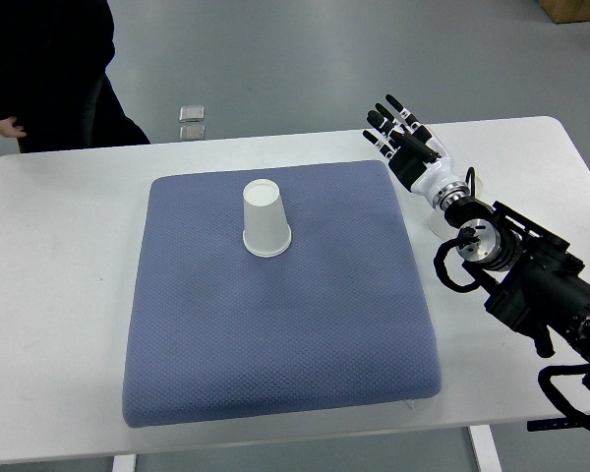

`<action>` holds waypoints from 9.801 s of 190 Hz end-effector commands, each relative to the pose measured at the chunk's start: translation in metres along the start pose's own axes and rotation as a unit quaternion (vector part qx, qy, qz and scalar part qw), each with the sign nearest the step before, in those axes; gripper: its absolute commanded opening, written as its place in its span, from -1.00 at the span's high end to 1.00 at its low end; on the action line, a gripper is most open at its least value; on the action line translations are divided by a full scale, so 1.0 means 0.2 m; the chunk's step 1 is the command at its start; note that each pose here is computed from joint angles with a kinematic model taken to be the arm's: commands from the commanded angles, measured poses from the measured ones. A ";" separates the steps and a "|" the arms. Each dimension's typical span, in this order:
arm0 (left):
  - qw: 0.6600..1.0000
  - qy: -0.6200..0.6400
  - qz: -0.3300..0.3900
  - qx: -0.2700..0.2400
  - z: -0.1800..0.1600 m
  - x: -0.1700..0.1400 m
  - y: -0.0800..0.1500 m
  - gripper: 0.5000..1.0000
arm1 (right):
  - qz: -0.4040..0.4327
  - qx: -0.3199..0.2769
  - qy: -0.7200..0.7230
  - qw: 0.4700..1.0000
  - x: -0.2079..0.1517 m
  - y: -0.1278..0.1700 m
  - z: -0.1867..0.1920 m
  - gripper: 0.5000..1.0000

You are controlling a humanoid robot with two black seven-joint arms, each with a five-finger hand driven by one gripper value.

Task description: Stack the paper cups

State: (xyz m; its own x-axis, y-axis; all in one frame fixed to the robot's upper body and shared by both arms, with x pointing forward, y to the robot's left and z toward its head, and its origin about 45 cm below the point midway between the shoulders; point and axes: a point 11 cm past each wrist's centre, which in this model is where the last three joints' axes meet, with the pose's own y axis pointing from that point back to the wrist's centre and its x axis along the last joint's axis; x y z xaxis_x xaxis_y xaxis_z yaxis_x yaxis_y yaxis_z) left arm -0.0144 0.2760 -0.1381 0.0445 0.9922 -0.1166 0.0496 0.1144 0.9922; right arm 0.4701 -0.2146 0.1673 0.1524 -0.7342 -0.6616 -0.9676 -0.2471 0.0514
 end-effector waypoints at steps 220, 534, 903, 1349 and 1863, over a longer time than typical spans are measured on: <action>1.000 -0.006 -0.028 -0.003 0.01 -0.09 0.00 -1.00 | -0.202 -0.346 0.770 0.497 -0.46 -0.03 -0.79 -0.71; 0.999 -0.007 -0.034 -0.001 0.00 -0.11 0.00 -1.00 | -0.106 -0.385 0.826 0.398 -0.06 0.01 -0.70 -0.70; 1.000 -0.006 -0.031 0.000 -0.01 -0.10 0.00 -1.00 | -0.067 -0.388 0.831 0.393 0.19 0.00 -0.49 0.25; 0.999 -0.005 -0.032 -0.001 0.00 -0.10 0.00 -1.00 | -0.272 -0.256 0.853 0.364 -1.22 -0.19 -0.24 0.14; 0.999 -0.004 -0.032 -0.001 0.00 -0.10 0.00 -1.00 | -0.275 -0.278 0.809 0.439 -1.02 -0.18 -0.07 -0.13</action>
State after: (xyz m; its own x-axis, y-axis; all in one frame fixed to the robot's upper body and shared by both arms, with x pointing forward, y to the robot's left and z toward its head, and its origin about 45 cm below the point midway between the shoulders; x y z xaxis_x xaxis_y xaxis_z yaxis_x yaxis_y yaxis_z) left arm -0.0147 0.2557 -0.1361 0.0491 0.9826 -0.1794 0.0488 0.1770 0.9830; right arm 0.4784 -0.0632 0.3168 0.7105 0.1464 0.6883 -0.5670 -0.4602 0.6832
